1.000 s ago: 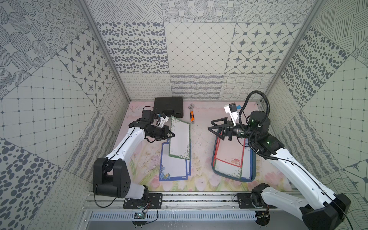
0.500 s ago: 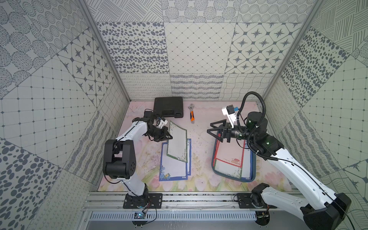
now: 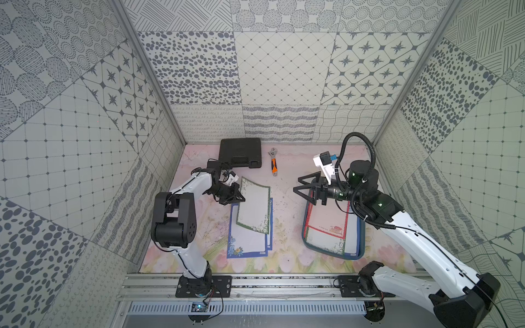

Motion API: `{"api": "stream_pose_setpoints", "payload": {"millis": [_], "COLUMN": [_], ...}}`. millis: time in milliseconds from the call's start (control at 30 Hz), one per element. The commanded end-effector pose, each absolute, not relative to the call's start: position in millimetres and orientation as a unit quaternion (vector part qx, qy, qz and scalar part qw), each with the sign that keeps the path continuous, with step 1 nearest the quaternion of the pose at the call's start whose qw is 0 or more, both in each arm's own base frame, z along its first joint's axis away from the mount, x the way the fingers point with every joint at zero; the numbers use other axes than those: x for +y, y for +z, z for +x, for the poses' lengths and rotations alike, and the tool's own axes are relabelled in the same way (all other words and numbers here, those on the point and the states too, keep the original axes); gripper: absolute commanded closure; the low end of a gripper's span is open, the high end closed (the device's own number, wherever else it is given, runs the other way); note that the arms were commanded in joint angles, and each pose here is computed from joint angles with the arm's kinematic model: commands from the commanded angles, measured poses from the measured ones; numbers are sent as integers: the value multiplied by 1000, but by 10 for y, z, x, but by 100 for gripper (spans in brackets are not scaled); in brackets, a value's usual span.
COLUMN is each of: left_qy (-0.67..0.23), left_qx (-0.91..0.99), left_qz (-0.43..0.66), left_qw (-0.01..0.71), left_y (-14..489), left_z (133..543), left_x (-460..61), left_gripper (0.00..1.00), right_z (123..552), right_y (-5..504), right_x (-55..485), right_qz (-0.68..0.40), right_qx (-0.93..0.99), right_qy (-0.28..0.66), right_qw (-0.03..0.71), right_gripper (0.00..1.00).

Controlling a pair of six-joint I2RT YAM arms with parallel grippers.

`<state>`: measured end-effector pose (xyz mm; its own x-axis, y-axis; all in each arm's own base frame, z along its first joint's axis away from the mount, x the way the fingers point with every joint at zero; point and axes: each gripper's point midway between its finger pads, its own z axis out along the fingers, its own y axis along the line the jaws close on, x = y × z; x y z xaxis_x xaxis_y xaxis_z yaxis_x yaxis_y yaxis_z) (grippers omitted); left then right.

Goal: Take out the stationery paper from the storage box
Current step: Place the stationery paper at the center of the board.

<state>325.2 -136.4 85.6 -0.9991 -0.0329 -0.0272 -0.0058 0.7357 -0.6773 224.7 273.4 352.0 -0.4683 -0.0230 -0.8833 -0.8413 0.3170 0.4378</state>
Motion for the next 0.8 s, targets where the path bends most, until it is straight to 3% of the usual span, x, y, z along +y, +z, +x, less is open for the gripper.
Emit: {"api": "stream_pose_setpoints", "payload": {"millis": [0, 433, 767], "left_qy": [-347, -302, -295], "left_qx": [937, 951, 952], "left_qz": [-30, -66, -76], "left_qw": [9, 5, -4], "left_y": [747, 524, 451], "left_z": [3284, 3352, 3351], "left_x": [-1296, -1166, -1150], "left_gripper": [100, 99, 86], "right_z": [2247, 2241, 2267], "right_y": [3535, 3402, 3342], "right_x": [2748, 2726, 2747], "right_qz": [-322, -323, -324], "right_qx": [692, 700, 704], "right_qy": [487, 475, 472], "right_qw": [425, 425, 420], "right_gripper": [27, 27, 27]}}
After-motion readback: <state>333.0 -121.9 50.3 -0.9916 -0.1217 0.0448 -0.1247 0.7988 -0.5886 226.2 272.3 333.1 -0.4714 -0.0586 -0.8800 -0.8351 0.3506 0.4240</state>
